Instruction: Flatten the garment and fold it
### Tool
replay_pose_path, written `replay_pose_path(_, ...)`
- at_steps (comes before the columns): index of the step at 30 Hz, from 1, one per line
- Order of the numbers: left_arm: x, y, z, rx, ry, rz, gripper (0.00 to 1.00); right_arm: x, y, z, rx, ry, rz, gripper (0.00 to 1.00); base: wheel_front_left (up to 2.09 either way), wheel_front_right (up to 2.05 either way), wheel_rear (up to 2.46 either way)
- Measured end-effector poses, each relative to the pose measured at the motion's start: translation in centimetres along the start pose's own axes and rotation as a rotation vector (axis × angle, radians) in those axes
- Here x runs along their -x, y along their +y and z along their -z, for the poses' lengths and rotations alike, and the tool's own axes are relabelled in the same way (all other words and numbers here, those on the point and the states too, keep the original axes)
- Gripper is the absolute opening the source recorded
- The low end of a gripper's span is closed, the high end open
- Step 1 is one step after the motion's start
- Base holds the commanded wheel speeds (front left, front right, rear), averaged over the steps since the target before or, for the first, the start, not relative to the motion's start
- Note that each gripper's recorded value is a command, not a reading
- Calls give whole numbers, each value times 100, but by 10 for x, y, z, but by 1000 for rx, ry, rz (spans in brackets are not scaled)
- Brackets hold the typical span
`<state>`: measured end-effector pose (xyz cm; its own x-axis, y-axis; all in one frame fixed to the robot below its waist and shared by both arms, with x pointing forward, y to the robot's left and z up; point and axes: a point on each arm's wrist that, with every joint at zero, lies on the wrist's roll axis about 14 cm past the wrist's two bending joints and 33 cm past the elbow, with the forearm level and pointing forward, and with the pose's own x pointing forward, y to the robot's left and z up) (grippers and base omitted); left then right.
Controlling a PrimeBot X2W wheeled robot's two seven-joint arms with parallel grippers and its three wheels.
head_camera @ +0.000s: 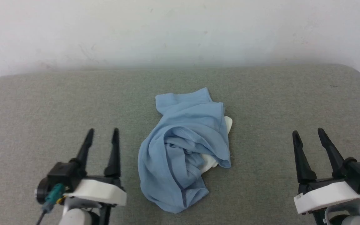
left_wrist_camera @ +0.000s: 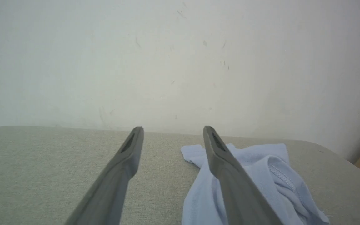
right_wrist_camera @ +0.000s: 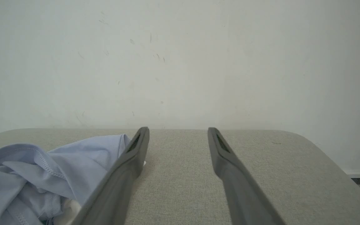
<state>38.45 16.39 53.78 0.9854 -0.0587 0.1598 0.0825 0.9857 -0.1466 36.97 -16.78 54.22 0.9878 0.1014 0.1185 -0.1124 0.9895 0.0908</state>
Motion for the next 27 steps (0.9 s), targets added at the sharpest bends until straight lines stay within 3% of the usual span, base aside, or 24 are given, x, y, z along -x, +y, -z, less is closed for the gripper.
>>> replay_pose_path(6, 11, 32, -14, -36, -34, -69, 100, -6, 11, 11, 6, 44, -37, 100, 0, 0, 0)
replay_pose_path(11, 20, 45, -14, -47, -27, -99, 100, -15, 35, 37, 15, 168, -109, 100, 0, 0, 0)
replay_pose_path(20, 30, 50, -8, -13, -13, -143, 100, -32, 126, 81, 78, 443, -400, 100, 0, 0, 0)
replay_pose_path(26, 32, 54, -5, -5, -5, -158, 100, -35, 140, 108, 142, 584, -475, 100, 0, 0, 0)
replay_pose_path(27, 32, 54, -4, -5, -2, -159, 100, -38, 138, 111, 153, 595, -474, 73, 0, 0, 0)
